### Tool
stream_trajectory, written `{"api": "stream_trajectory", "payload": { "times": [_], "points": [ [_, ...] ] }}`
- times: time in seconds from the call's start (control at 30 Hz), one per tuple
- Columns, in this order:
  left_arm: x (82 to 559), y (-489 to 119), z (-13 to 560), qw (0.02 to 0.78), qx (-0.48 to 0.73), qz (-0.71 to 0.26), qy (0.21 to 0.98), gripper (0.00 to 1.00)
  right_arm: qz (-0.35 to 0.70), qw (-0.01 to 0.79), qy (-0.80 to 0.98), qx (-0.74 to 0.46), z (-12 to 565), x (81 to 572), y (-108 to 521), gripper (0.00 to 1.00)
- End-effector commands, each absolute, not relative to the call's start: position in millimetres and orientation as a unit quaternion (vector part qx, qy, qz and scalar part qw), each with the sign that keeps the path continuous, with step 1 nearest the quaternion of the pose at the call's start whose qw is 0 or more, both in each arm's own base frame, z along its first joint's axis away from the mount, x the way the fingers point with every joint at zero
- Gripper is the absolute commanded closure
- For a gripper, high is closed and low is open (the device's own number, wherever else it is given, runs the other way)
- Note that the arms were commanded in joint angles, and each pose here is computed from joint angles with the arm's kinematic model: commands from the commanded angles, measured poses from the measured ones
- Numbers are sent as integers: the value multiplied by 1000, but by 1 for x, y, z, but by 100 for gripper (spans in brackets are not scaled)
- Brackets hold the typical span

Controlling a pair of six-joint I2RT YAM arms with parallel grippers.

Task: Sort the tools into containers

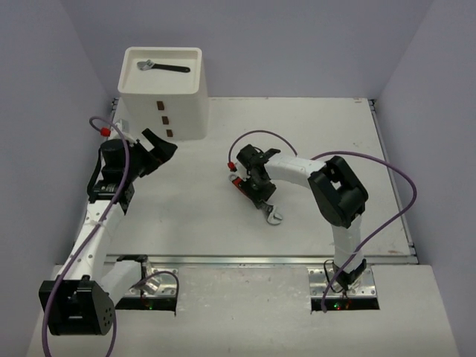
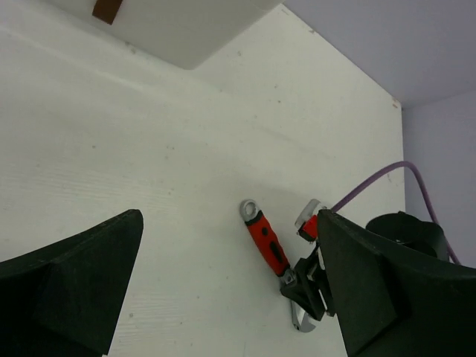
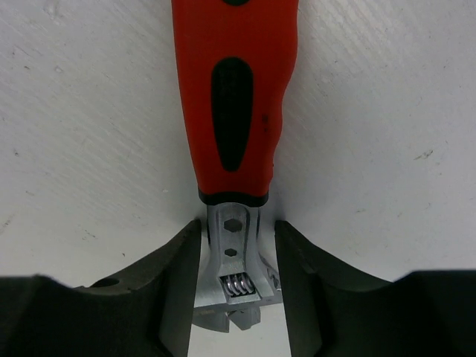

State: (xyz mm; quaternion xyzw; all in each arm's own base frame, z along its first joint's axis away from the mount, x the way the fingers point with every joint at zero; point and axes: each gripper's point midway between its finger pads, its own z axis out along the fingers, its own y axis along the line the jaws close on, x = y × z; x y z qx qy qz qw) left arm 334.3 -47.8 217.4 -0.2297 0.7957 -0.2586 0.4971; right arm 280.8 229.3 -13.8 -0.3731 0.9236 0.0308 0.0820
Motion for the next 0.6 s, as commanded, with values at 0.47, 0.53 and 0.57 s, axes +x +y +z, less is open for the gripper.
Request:
{"api": "stream_trajectory", "payload": {
  "times": [0.47, 0.53, 0.57],
  "points": [
    [308, -97, 220, 498, -149, -385, 763, 0, 78, 134, 913, -378, 5, 270, 236, 100],
    [306, -107, 206, 477, -161, -411, 760, 0, 88, 159, 907, -381, 19, 270, 241, 100],
    [306, -113, 191, 467, -168, -421, 759, 0, 95, 179, 903, -380, 29, 270, 244, 100]
  ]
}}
